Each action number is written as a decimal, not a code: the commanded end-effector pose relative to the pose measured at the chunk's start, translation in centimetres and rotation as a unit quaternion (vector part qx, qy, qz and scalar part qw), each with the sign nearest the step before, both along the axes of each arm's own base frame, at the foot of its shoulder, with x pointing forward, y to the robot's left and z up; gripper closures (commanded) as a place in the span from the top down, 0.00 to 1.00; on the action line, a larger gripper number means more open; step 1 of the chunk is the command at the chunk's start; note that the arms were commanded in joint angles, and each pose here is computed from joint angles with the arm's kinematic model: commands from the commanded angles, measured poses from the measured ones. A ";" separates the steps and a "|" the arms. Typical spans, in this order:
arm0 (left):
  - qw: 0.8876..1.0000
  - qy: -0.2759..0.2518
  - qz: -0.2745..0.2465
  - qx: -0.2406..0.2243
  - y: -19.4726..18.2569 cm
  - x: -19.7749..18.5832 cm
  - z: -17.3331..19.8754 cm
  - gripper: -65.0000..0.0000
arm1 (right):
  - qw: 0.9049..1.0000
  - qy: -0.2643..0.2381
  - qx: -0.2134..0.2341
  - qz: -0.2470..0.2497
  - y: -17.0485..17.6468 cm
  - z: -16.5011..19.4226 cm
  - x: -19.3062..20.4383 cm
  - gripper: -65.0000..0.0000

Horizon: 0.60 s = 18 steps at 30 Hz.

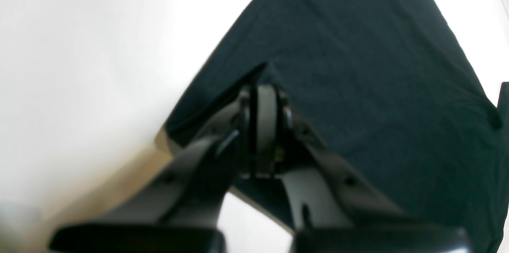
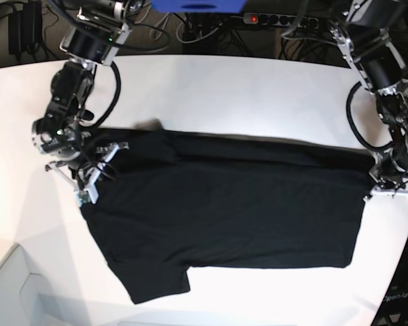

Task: Layout the t-shirt on the table in an organized manner, then fold the t-shirt properly
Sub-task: 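Lift the collar-side edge with both grippers and fold it toward the hem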

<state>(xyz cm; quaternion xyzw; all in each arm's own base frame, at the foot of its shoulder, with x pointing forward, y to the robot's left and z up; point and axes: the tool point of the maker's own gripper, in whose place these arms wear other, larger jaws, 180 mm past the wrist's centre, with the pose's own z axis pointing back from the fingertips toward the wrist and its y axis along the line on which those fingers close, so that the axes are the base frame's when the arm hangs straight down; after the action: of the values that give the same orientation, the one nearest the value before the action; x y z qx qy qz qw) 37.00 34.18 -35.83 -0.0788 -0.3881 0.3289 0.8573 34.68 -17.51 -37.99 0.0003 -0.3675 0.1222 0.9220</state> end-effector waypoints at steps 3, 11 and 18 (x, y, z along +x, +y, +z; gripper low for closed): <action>1.000 -0.028 0.005 0.013 1.0 1.0 2.0 0.00 | 0.999 -0.040 0.003 0.000 0.0 2.3 2.0 0.00; 1.000 -0.022 0.006 0.002 0.8 1.3 1.4 0.00 | 0.999 -0.040 0.009 0.002 0.1 2.4 2.8 0.00; 1.000 -0.015 0.010 -0.012 0.7 1.7 0.7 0.00 | 0.999 -0.037 0.009 0.003 0.2 2.2 2.8 0.00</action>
<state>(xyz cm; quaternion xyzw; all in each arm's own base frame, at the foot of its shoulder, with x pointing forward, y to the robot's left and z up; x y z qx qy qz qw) 37.55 33.86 -37.23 -0.0936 -0.3681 0.3443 0.8586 36.17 -17.26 -37.53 0.0074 -0.3738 0.1217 0.9195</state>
